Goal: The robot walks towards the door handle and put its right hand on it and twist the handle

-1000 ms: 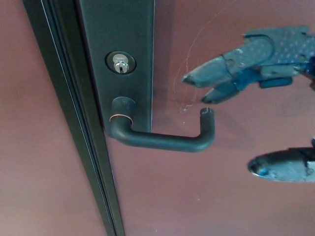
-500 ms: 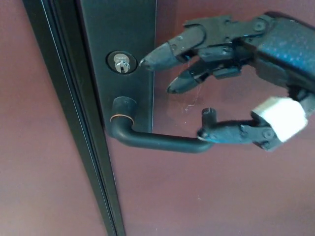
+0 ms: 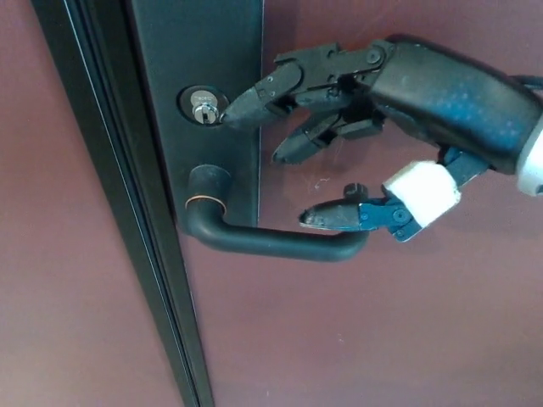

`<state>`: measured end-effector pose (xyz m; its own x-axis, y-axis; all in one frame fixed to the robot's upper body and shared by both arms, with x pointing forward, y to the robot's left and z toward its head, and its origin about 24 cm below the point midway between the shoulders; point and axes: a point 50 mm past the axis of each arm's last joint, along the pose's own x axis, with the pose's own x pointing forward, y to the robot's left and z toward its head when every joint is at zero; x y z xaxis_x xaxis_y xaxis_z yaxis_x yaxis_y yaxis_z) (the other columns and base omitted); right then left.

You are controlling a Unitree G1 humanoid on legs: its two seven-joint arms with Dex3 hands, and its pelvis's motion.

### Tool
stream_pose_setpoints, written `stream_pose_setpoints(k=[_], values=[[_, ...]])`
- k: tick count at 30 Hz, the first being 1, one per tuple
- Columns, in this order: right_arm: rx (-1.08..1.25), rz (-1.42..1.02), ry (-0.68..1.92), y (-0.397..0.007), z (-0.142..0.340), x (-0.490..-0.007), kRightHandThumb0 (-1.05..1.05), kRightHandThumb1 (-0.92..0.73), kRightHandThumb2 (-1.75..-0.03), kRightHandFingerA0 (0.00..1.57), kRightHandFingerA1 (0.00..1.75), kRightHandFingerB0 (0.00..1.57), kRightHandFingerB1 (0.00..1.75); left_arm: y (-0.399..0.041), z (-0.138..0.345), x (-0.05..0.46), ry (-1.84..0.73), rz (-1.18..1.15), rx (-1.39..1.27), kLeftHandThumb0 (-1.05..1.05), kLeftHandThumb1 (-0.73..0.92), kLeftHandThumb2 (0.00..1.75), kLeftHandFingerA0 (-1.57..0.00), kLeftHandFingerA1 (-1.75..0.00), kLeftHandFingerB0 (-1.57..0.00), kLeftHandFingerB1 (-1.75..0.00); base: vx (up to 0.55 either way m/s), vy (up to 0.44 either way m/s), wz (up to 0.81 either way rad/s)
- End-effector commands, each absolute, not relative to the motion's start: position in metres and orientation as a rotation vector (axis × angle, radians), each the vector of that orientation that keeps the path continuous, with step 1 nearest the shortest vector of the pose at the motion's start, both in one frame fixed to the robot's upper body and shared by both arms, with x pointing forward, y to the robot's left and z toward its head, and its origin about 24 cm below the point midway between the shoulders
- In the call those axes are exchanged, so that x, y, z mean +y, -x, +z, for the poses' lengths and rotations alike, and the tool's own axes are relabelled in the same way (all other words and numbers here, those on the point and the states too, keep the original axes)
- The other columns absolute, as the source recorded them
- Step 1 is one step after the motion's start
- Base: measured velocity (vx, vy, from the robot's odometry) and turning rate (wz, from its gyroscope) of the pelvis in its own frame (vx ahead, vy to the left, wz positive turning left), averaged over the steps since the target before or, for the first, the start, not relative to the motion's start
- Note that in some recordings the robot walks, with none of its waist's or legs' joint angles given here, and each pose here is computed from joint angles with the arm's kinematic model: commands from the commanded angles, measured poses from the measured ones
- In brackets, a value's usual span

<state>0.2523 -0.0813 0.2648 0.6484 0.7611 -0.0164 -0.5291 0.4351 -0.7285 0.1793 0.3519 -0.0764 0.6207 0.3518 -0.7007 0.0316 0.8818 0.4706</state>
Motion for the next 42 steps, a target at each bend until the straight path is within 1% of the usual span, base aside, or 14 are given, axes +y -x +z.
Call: stream_pose_setpoints(k=[1, 15, 24, 25, 35, 36, 42], values=[[-0.249, 0.793, 0.827, -0.258, 0.257, -0.084, -0.63, -0.47, -0.80, 0.49, 0.53, 0.37, 0.46, -0.175, -0.078, 0.352, -0.484, 0.175, 0.910, -0.26, 0.57, 0.57, -0.76, -0.53, -0.61, -0.45, 0.00, 0.000, 0.00], [-0.211, 0.802, 0.868, -0.258, 0.249, -0.090, -0.63, -0.47, -0.80, 0.49, 0.53, 0.36, 0.46, -0.179, -0.077, 0.352, -0.487, 0.167, 0.908, -0.25, 0.57, 0.57, -0.78, -0.53, -0.62, -0.46, 0.00, 0.000, 0.00], [-0.160, 0.833, 0.980, -0.259, 0.252, -0.091, -0.62, -0.47, -0.80, 0.47, 0.52, 0.34, 0.45, -0.182, -0.075, 0.352, -0.496, 0.168, 0.899, -0.25, 0.57, 0.57, -0.78, -0.53, -0.61, -0.46, 0.00, 0.000, 0.00], [-0.155, 0.835, 0.990, -0.259, 0.252, -0.091, -0.57, -0.57, -0.58, 0.54, 0.42, 0.41, 0.35, -0.182, -0.075, 0.352, -0.494, 0.168, 0.900, -0.25, 0.57, 0.57, -0.78, -0.53, -0.61, -0.46, 0.00, 0.000, 0.00], [-0.107, 0.883, 1.047, -0.257, 0.245, -0.077, -0.56, -0.57, -0.58, 0.55, 0.42, 0.40, 0.35, -0.183, -0.075, 0.352, -0.478, 0.174, 0.898, -0.25, 0.57, 0.57, -0.77, -0.53, -0.60, -0.45, 0.00, 0.000, 0.00], [-0.102, 0.887, 1.050, -0.257, 0.244, -0.076, -0.61, -0.47, -0.79, 0.48, 0.53, 0.34, 0.45, -0.183, -0.075, 0.352, -0.479, 0.174, 0.896, -0.25, 0.57, 0.57, -0.77, -0.53, -0.60, -0.45, 0.00, 0.000, 0.00], [-0.085, 0.911, 1.073, -0.256, 0.237, -0.068, -0.61, -0.47, -0.80, 0.50, 0.53, 0.34, 0.46, -0.184, -0.073, 0.352, -0.480, 0.176, 0.890, -0.26, 0.57, 0.57, -0.76, -0.53, -0.61, -0.45, 0.00, 0.000, 0.00]])
